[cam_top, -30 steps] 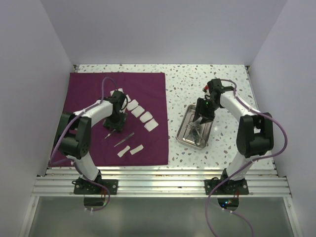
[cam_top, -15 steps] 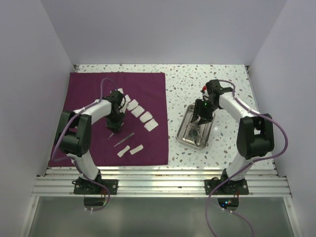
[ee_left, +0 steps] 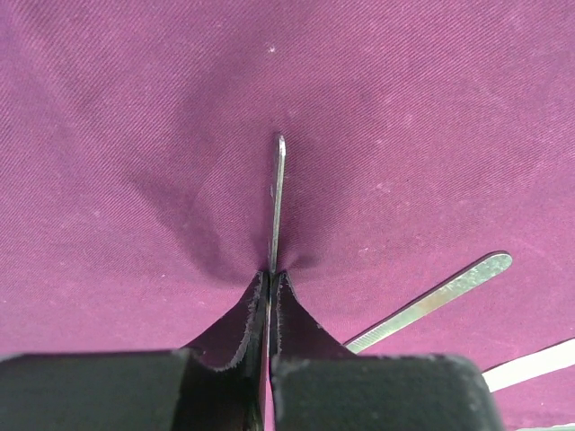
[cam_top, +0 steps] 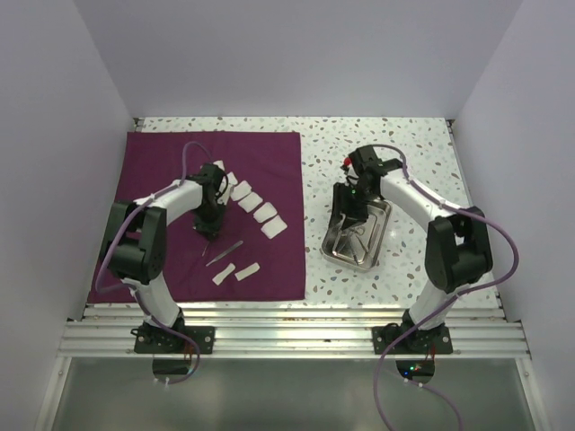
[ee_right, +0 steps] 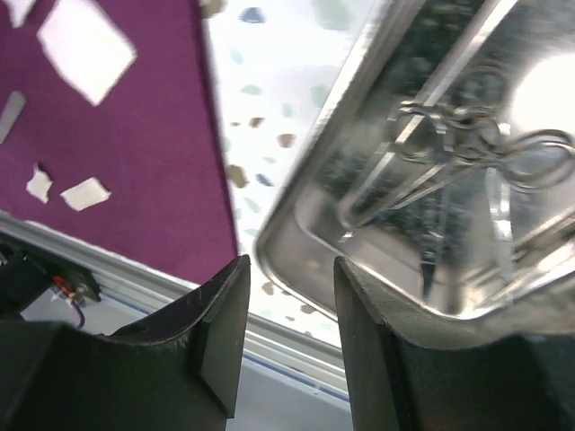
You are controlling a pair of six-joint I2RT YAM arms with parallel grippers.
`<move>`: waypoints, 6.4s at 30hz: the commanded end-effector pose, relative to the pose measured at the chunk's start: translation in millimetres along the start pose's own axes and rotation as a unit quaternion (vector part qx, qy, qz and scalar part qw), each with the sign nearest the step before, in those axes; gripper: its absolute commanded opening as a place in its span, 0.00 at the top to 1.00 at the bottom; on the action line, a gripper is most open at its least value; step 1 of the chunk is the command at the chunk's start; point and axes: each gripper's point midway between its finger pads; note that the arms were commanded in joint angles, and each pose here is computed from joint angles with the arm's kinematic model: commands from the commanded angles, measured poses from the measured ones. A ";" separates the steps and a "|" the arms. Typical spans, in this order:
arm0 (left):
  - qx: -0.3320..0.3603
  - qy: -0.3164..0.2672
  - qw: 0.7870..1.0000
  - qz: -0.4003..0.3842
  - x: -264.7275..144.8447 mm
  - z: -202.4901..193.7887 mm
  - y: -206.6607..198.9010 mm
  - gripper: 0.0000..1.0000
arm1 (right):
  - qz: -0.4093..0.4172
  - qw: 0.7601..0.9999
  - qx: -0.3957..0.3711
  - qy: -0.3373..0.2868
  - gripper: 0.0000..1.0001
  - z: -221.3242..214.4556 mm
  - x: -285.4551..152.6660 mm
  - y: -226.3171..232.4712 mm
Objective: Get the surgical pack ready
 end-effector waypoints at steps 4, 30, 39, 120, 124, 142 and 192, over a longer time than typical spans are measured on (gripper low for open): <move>-0.030 -0.022 0.999 0.003 -16.7 9.9 5.2 1.00 | 0.054 0.998 -0.017 -0.040 0.54 28.1 -8.7 53.0; -0.043 -0.086 0.976 -0.196 -99.6 14.2 -79.2 1.00 | 0.290 0.956 0.041 0.001 0.40 61.3 48.5 249.7; -0.038 -0.094 0.957 -0.272 -119.3 16.8 -110.8 1.00 | 0.293 0.955 0.036 0.017 0.42 47.1 67.1 265.6; 0.087 -0.030 0.995 -0.026 -27.2 -8.0 -68.5 0.90 | -0.054 0.998 0.019 -0.040 0.54 15.5 -33.1 -34.5; 0.086 -0.015 0.995 -0.038 -20.7 -13.0 -73.1 0.87 | -0.053 0.998 0.019 -0.041 0.54 15.1 -33.8 -33.1; 0.081 -0.022 0.996 -0.034 -12.1 -17.5 -70.3 0.78 | -0.048 0.998 0.013 -0.043 0.54 12.5 -33.9 -28.3; 0.095 -0.032 0.994 -0.051 -2.2 1.1 -80.3 0.92 | -0.027 0.999 -0.014 -0.040 0.54 13.9 -29.0 -0.6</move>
Point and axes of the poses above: each gripper's point midway between its finger pads, its own x axis out along the fingers, its own y axis along the line the jaws close on, z = x × y, and after that the axes turned 8 degrees about -x, right-handed
